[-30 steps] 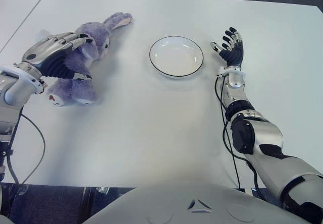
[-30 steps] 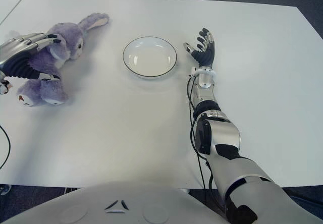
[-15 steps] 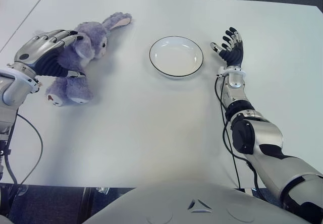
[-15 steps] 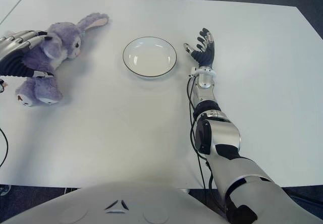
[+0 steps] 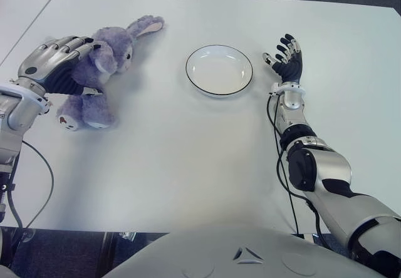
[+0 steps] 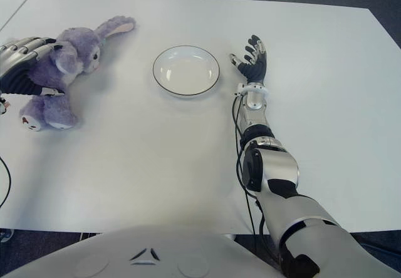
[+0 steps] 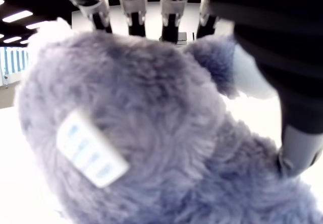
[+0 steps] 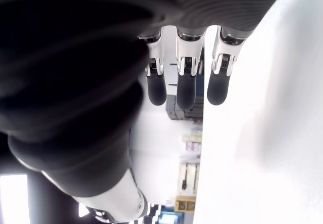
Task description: Put the doll into the plate.
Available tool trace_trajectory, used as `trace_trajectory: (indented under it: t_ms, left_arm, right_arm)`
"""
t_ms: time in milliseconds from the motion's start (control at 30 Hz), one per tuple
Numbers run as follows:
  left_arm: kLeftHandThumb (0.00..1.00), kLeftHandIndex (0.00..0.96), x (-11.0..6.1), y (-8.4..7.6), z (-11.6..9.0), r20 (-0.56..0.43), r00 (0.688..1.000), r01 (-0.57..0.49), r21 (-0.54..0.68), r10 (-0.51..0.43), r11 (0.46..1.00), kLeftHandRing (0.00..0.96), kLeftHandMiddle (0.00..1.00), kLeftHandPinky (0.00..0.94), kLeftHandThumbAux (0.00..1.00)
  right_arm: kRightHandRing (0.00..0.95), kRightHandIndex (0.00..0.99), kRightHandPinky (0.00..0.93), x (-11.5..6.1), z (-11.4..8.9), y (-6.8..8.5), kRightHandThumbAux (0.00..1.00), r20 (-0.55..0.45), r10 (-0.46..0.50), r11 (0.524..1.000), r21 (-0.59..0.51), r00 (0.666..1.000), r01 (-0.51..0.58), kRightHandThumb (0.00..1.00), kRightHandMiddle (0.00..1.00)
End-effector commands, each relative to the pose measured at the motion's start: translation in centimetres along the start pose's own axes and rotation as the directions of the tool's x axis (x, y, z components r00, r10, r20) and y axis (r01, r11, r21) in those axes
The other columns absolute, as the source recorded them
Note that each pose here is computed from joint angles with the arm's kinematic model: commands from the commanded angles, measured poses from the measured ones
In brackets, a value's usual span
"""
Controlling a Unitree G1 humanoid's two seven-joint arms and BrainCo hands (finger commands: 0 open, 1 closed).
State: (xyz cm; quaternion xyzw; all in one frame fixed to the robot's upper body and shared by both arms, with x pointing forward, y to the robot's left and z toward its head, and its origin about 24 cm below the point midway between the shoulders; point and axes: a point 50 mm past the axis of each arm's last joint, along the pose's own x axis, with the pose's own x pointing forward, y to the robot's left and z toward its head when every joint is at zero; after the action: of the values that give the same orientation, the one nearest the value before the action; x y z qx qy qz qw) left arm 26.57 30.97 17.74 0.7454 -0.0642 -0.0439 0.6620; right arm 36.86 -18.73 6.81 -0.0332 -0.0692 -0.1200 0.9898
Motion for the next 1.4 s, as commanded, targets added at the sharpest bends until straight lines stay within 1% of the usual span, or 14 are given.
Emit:
trace_trajectory:
  t_ms: [33, 333, 400, 533, 633, 800, 1000, 1133, 1200, 1300, 1400]
  left_arm:
    - [0.0, 0.019, 0.4, -1.1, 0.0, -0.023, 1.0, 0.004, 0.041, -0.004, 0.999, 0.0, 0.0, 0.0, 0.695]
    - [0.021, 0.017, 0.7, -0.9, 0.1, -0.032, 0.998, -0.05, 0.083, 0.053, 0.995, 0.0, 0.0, 0.0, 0.724]
    - [0.023, 0.015, 0.8, -0.7, 0.2, -0.032, 0.997, -0.073, 0.1, 0.077, 0.992, 0.0, 0.0, 0.0, 0.719]
    - [0.022, 0.014, 0.9, -0.7, 0.3, -0.031, 0.995, -0.089, 0.113, 0.093, 0.99, 0.0, 0.0, 0.0, 0.715]
    - [0.006, 0.014, 1.1, -0.6, 0.4, -0.024, 0.989, -0.142, 0.129, 0.146, 0.982, 0.0, 0.0, 0.0, 0.688]
    - [0.001, 0.011, 1.5, -0.6, 0.9, -0.008, 0.979, -0.201, 0.108, 0.203, 0.974, 0.0, 0.0, 0.0, 0.67]
    - [0.0, 0.005, 2.0, -0.8, 1.5, 0.009, 0.973, -0.231, 0.085, 0.231, 0.969, 0.0, 0.0, 0.0, 0.646]
    - [0.0, 0.001, 3.1, -1.5, 2.1, 0.019, 0.97, -0.241, 0.06, 0.24, 0.969, 0.0, 0.0, 0.0, 0.627]
    - [0.0, 0.0, 3.4, -1.7, 2.2, 0.021, 0.97, -0.243, 0.057, 0.242, 0.968, 0.0, 0.0, 0.0, 0.624]
    - [0.0, 0.0, 4.1, -2.7, 1.7, 0.016, 0.969, -0.248, 0.044, 0.247, 0.968, 0.0, 0.0, 0.0, 0.627]
    - [0.0, 0.0, 4.3, -2.9, 1.5, 0.021, 0.963, -0.27, 0.034, 0.269, 0.962, 0.0, 0.0, 0.0, 0.644]
  right_arm:
    - [0.157, 0.132, 0.201, -9.8, -11.7, -1.4, 0.959, -0.515, -0.033, 0.999, -0.022, 0.856, 0.026, 0.313, 0.161]
    - [0.159, 0.136, 0.202, -9.8, -11.6, -1.4, 0.946, -0.513, -0.028, 1.0, -0.017, 0.858, 0.022, 0.319, 0.164]
    - [0.159, 0.135, 0.202, -9.8, -11.6, -1.4, 0.94, -0.513, -0.025, 1.0, -0.016, 0.858, 0.02, 0.317, 0.164]
    - [0.159, 0.134, 0.202, -9.7, -11.6, -1.4, 0.938, -0.513, -0.025, 1.0, -0.016, 0.858, 0.02, 0.312, 0.164]
    - [0.161, 0.137, 0.202, -9.7, -11.6, -1.4, 0.949, -0.512, -0.026, 1.0, -0.015, 0.859, 0.022, 0.314, 0.165]
    - [0.161, 0.139, 0.201, -9.7, -11.6, -1.4, 0.951, -0.511, -0.028, 1.0, -0.018, 0.859, 0.022, 0.315, 0.165]
    - [0.161, 0.138, 0.201, -9.7, -11.6, -1.4, 0.957, -0.506, -0.028, 1.0, -0.026, 0.862, 0.017, 0.286, 0.164]
    - [0.161, 0.137, 0.2, -9.7, -11.6, -1.3, 0.962, -0.507, -0.028, 0.999, -0.032, 0.862, 0.014, 0.265, 0.162]
    - [0.161, 0.137, 0.2, -9.7, -11.6, -1.3, 0.963, -0.507, -0.029, 0.999, -0.033, 0.861, 0.014, 0.26, 0.161]
    - [0.161, 0.137, 0.201, -9.8, -11.6, -1.3, 0.966, -0.508, -0.029, 0.999, -0.033, 0.861, 0.015, 0.258, 0.161]
    - [0.161, 0.138, 0.196, -9.8, -11.6, -1.3, 0.968, -0.509, -0.03, 0.999, -0.031, 0.86, 0.016, 0.281, 0.164]
